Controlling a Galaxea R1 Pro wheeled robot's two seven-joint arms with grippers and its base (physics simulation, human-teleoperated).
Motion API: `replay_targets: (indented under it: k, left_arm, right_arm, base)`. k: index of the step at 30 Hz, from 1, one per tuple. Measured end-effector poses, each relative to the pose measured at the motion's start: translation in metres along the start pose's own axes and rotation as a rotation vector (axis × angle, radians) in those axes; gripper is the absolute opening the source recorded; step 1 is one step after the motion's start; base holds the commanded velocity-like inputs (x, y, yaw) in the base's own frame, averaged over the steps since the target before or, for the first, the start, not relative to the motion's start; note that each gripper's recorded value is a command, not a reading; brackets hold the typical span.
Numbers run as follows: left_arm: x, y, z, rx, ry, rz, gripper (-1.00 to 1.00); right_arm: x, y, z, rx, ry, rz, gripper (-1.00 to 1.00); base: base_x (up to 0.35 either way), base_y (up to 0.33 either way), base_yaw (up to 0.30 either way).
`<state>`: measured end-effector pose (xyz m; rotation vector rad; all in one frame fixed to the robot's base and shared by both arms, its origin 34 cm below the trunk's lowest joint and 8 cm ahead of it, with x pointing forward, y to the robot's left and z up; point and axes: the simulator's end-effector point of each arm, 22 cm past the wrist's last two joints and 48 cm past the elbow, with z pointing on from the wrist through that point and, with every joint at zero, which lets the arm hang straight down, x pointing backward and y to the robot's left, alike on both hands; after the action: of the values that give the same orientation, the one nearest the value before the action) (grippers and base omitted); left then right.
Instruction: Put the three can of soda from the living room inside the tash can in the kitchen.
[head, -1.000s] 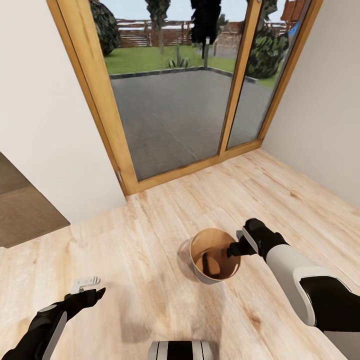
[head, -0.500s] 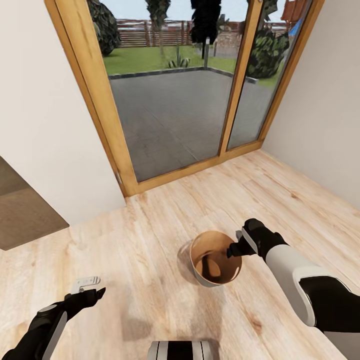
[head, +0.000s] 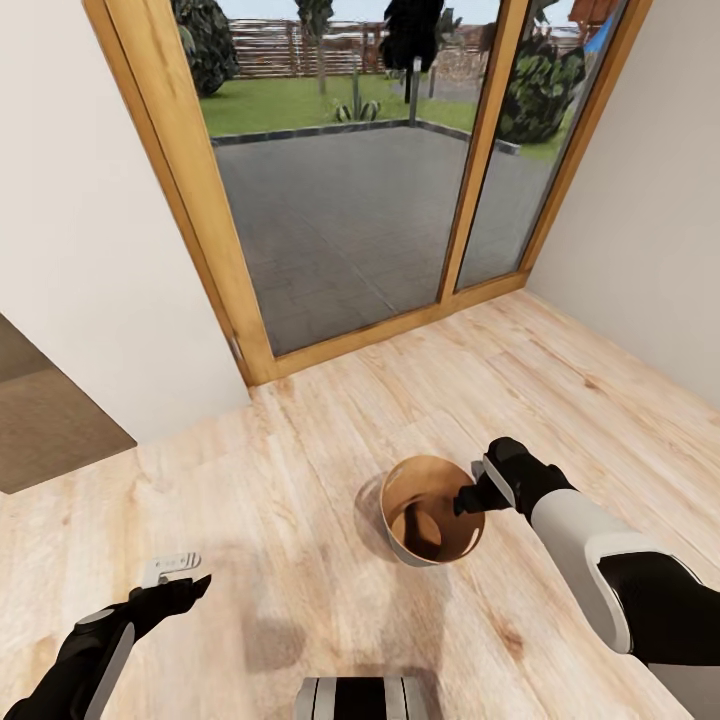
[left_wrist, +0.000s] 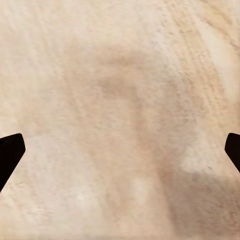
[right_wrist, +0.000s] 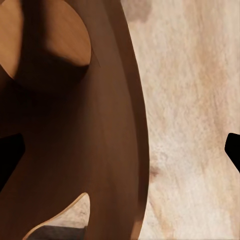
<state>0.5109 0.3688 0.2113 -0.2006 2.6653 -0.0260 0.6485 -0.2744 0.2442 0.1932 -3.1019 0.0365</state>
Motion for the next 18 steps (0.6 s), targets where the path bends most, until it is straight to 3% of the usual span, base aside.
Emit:
replay_targets:
  k: [8, 14, 18]
  left_arm:
    - [0.000, 0.000, 0.000, 0.000, 0.000, 0.000, 1.00]
    - [0.011, 0.001, 0.007, -0.003, 0.024, 0.000, 1.00]
    - [0.011, 0.001, 0.007, -0.004, 0.024, 0.000, 1.00]
  right_arm:
    - [-0.001, 0.001, 0.000, -0.001, -0.005, -0.002, 1.00]
    - [0.005, 0.002, 0.015, -0.004, 0.019, -0.003, 1.00]
    - [0.005, 0.002, 0.015, -0.004, 0.019, -0.003, 1.00]
  base:
    - [0.000, 0.000, 0.000]
    - [0.000, 0.000, 0.000]
    - [0.000, 0.000, 0.000]
